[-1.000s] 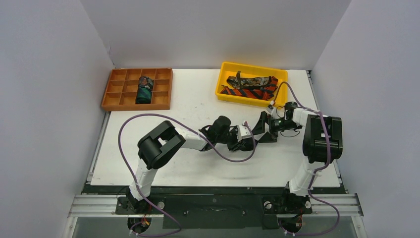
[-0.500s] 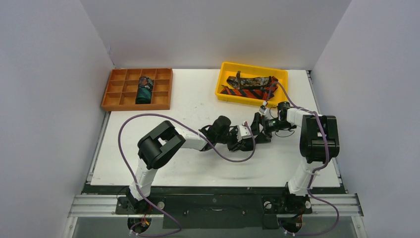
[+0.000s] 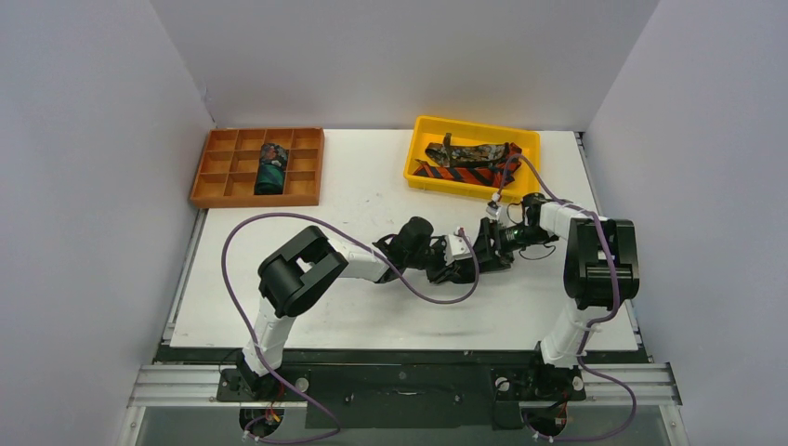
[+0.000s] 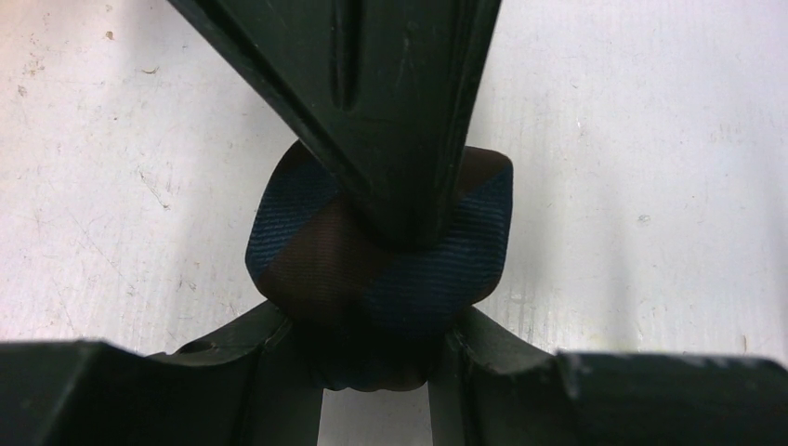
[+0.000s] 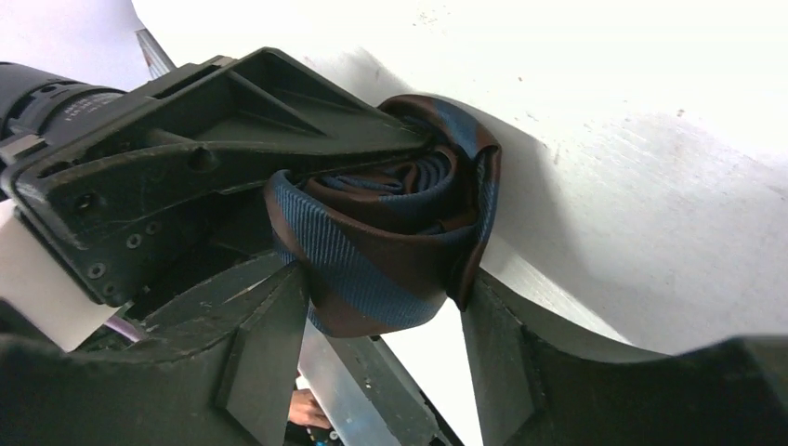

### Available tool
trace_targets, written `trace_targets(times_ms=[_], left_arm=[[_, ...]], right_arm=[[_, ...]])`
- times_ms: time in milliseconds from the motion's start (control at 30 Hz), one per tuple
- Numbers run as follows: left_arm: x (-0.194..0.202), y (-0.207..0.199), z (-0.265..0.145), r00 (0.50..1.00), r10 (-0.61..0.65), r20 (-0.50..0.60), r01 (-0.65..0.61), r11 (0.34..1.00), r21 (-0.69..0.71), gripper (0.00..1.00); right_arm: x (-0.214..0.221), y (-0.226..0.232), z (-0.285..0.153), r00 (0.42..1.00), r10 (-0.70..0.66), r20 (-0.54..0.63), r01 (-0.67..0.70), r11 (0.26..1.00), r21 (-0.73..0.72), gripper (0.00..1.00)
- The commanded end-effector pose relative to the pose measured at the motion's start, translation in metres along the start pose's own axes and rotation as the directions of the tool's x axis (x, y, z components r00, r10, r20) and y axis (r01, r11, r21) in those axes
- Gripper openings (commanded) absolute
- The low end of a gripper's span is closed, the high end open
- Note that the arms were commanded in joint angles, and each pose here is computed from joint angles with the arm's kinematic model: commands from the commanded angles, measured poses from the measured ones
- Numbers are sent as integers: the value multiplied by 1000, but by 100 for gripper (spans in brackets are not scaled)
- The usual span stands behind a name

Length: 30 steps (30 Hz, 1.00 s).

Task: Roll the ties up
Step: Pick up the tie at the center of the board.

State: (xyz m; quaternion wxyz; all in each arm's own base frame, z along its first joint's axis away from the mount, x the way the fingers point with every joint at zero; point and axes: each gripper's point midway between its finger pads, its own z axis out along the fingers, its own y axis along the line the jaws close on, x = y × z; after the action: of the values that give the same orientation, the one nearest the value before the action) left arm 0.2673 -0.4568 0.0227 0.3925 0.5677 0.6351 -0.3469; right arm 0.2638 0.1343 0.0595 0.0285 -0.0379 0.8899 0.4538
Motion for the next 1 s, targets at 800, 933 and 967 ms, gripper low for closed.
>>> trace_targets(times_ms=[800,933,967], left_arm=[[-16,-12,-30,991,65,113,-61,997,-37,97],[-9,-17,-20,994,51,99,-50,999,-12,97],[-7,-17,-19,995,39,97,-38,999,-9,99]], right_arm=[[17,23,14,987,-155,-38,157,986,56,0],[13,35,16,984,-177,-15,177,983,40,0],[12,39,15,982,-187,-8,187,982,36,0]])
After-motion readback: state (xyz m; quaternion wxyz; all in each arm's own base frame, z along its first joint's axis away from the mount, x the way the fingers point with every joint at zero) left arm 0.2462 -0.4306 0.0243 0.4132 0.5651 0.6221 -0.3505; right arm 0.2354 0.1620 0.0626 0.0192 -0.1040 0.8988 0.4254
